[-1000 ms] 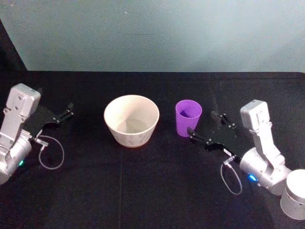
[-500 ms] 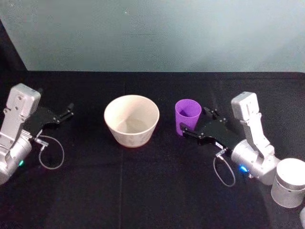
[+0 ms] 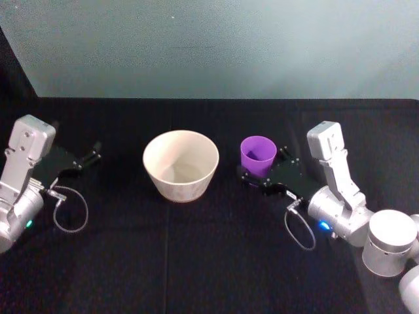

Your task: Pick up the cup and pour the mung beans from the cup into the bowl.

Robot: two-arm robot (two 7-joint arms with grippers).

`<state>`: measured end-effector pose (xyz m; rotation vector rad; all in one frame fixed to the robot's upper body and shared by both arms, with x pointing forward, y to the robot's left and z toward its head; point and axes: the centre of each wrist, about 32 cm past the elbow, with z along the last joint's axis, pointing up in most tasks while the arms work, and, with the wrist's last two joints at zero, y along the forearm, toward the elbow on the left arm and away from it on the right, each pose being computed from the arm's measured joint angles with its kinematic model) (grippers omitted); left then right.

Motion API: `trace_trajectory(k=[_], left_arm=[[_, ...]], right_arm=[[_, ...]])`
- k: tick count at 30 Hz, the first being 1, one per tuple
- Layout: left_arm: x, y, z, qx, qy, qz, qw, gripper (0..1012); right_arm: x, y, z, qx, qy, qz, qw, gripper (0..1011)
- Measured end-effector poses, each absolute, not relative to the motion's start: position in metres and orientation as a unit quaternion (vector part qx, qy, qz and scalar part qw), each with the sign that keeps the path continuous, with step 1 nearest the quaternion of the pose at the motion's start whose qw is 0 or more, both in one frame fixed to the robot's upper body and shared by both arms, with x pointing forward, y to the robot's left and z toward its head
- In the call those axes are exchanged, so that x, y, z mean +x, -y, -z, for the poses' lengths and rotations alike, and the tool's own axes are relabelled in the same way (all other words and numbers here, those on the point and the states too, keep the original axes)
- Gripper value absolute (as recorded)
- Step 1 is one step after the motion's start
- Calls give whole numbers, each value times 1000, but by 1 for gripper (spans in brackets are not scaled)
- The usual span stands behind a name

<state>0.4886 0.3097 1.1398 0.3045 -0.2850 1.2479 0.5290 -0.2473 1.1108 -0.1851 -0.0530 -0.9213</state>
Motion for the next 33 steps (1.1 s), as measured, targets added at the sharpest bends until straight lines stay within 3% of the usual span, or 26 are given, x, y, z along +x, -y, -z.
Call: trace_trajectory(k=[10,21,33], left_arm=[[489,-310,-1140,141,132,-580,791,1000],[489,-310,-1140,141,132,-580,791,1000],[489,-310,-1140,141,132,-580,791,1000]], right_arm=[[532,245,-1110,-84,31,443,892,995],[531,245,-1107,-77,23,442,894,752],[521,247,-1127,-57,38,440,896,715]])
